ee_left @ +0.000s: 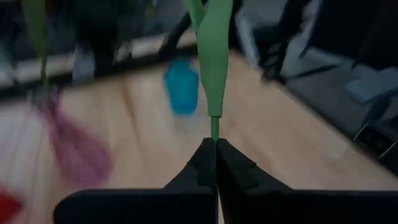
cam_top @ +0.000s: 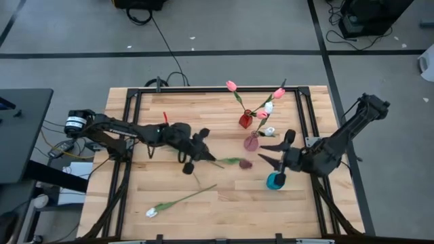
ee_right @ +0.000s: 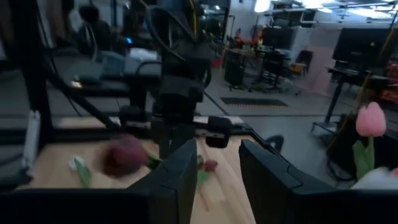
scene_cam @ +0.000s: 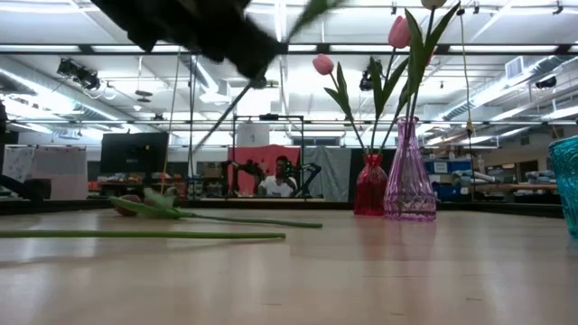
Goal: Sort flowers into vase by color
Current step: Put the right red tulip into the blue vase
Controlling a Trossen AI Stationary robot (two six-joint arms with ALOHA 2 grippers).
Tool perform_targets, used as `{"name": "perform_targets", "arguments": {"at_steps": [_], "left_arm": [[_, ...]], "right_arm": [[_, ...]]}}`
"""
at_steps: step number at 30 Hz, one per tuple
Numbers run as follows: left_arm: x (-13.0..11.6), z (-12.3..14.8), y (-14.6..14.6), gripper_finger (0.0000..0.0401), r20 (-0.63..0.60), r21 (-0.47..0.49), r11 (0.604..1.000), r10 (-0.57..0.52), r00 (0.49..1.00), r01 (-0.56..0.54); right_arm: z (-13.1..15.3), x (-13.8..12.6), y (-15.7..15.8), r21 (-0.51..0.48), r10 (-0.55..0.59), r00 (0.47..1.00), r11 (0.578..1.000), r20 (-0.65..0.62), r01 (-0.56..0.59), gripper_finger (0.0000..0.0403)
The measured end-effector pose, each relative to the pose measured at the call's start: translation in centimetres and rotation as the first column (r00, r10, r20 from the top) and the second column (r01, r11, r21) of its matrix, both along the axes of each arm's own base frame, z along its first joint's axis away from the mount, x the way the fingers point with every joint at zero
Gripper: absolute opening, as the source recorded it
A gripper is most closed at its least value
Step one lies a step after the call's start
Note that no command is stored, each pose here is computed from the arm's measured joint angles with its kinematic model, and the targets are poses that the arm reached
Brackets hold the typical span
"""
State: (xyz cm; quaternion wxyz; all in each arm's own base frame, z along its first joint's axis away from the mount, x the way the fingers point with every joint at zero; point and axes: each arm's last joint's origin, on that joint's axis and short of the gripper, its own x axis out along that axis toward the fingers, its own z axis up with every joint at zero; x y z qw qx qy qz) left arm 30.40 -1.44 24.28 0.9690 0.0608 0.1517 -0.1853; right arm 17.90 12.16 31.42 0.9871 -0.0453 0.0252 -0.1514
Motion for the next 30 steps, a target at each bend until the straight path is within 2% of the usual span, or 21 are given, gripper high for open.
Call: {"name": "perform_targets", "arguments": {"at_steps": [5,9,12,14,18,20,26,30], "left_arm": [[0.7,1.1,0.3,0.0005,0.164,0.010,1.000,-0.014,0.986,0.013],[2.2,0.9,0.2,0.0005,0.276,-0.101,0.994,-0.010,0.961,0.040],[3.7,0.0,-0.6,0.0006,0.283,-0.196,0.978,-0.011,0.959,0.069],[5.0,-0.3,-1.6,0.0006,0.265,-0.225,0.970,-0.027,0.964,0.089],[7.7,0.0,-4.1,0.0006,0.285,-0.227,0.965,-0.064,0.956,0.132],[9.1,0.6,-5.3,0.0007,0.323,-0.227,0.966,-0.049,0.945,0.127],[11.4,2.1,-7.3,0.0007,0.529,-0.178,0.967,-0.065,0.846,0.185],[13.1,0.7,-7.5,0.0007,0.565,-0.170,0.971,-0.044,0.824,0.168]], "right_arm": [[2.1,-1.5,-0.8,0.033,0.098,0.991,0.994,0.094,-0.102,0.0130],[3.1,-2.3,-1.5,0.018,0.122,0.983,0.992,0.140,-0.126,0.0130],[3.8,-2.9,-2.0,0.007,0.123,0.978,0.992,0.167,-0.125,0.0131],[4.1,-3.4,-2.4,-0.009,0.133,0.976,0.991,0.173,-0.134,0.0131],[4.6,-4.7,-3.3,-0.028,0.141,0.974,0.990,0.175,-0.139,0.0130],[4.7,-5.4,-3.8,-0.030,0.146,0.975,0.989,0.168,-0.143,0.0130],[5.0,-7.0,-5.1,-0.032,0.152,0.975,0.988,0.165,-0.148,0.0129],[5.5,-8.8,-6.5,-0.025,0.166,0.967,0.986,0.195,-0.165,0.0129]]}}
